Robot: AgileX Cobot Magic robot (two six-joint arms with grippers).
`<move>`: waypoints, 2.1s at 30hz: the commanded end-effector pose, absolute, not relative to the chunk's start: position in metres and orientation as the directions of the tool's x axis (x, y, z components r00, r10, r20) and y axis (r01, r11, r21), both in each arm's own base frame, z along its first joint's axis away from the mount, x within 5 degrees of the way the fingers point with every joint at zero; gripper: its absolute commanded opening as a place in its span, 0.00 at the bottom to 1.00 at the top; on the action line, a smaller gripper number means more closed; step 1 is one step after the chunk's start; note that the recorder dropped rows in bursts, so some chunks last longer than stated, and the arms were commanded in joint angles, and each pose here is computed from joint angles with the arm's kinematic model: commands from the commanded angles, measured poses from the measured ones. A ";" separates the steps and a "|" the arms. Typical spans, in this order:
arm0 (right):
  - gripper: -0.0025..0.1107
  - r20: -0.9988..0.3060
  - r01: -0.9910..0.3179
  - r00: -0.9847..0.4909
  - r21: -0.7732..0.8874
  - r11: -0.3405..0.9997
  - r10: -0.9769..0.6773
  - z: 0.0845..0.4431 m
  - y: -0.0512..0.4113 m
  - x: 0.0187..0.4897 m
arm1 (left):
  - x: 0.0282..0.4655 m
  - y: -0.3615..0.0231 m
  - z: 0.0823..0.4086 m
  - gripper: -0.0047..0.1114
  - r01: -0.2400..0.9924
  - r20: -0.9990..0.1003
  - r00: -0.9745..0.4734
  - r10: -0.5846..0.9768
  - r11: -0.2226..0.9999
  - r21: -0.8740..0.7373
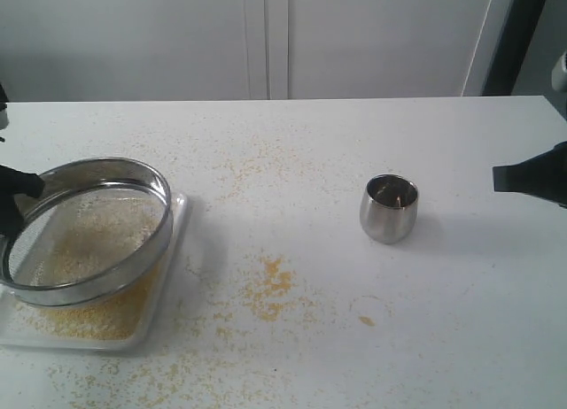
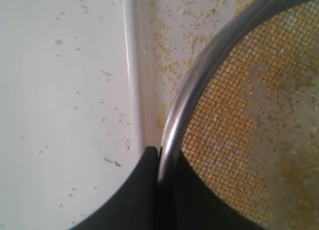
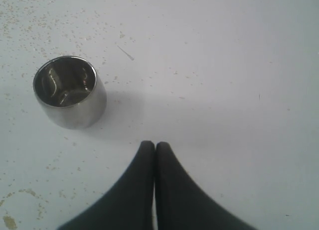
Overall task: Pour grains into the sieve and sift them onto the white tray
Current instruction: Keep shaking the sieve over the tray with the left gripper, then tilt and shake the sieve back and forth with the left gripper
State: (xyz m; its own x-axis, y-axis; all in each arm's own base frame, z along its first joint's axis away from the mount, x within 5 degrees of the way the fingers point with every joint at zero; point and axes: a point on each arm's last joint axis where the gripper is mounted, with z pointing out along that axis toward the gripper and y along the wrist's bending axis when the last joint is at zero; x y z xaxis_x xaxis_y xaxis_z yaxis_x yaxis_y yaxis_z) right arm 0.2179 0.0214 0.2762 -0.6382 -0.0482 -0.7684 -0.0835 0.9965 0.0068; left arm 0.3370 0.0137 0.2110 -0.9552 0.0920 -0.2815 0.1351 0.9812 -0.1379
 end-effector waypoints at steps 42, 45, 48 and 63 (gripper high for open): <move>0.02 -0.777 -0.076 -0.628 0.011 0.997 -0.039 0.277 0.020 0.217 | 0.348 0.038 0.225 0.04 -0.063 -0.395 -0.905 -0.158 0.968 -0.244; 0.02 -0.777 -0.076 -0.628 0.011 0.997 -0.039 0.277 0.020 0.217 | 0.343 0.017 0.224 0.04 0.253 -0.386 -0.903 0.190 0.960 -0.122; 0.02 -0.777 -0.076 -0.628 0.011 0.997 -0.039 0.277 0.020 0.217 | 0.342 0.028 0.222 0.04 0.163 -0.356 -0.925 0.133 0.985 -0.054; 0.02 -0.779 -0.076 -0.626 0.011 0.997 -0.039 0.277 0.020 0.217 | 0.344 0.011 0.224 0.04 0.051 -0.355 -0.934 -0.030 0.975 -0.217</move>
